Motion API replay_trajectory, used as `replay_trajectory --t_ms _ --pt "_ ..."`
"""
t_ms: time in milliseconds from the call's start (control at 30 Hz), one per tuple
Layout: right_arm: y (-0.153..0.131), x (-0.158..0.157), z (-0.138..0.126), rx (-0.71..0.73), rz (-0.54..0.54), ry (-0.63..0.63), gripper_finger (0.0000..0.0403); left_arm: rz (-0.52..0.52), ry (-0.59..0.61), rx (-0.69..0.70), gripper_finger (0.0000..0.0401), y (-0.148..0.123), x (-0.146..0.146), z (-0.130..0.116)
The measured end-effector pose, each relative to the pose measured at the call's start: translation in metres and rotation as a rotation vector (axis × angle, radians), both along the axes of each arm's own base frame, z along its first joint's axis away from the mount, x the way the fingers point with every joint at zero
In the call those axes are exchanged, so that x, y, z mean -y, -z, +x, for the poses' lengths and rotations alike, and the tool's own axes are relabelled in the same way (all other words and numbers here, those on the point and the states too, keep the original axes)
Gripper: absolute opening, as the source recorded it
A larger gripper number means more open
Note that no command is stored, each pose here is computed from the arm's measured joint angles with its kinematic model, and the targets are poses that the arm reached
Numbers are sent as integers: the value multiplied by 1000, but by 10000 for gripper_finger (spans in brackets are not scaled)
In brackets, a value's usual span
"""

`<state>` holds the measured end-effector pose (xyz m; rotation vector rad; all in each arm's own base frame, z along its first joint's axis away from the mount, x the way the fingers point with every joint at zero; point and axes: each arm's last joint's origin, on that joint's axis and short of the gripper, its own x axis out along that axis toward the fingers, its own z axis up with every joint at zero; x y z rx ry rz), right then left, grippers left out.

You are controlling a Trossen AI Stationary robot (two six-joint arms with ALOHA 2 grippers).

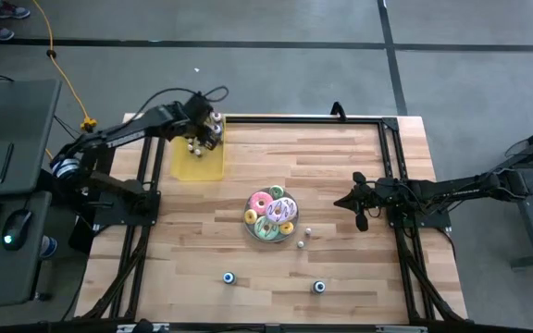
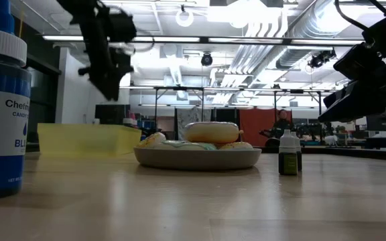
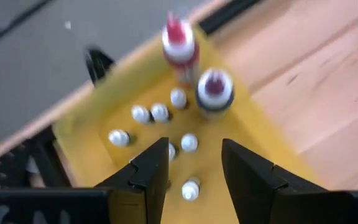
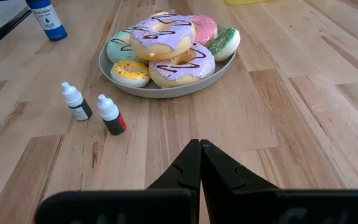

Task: Pick & Place food coloring
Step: Put the small green food coloring bottle into the yellow bin

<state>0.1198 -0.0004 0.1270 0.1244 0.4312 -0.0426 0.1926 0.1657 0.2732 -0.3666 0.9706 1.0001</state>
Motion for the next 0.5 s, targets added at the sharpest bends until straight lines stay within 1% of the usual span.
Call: replay_trajectory --t_ms 133,267,400,500 --pt "0 0 0 0 0 0 0 78 61 64 143 -35 8 4" --pt "0 0 0 0 0 0 0 146 146 101 143 -67 18 13" --pt "0 0 0 0 0 0 0 209 263 129 143 -89 33 26" --pt "0 0 0 0 0 0 0 222 360 136 143 -98 44 40"
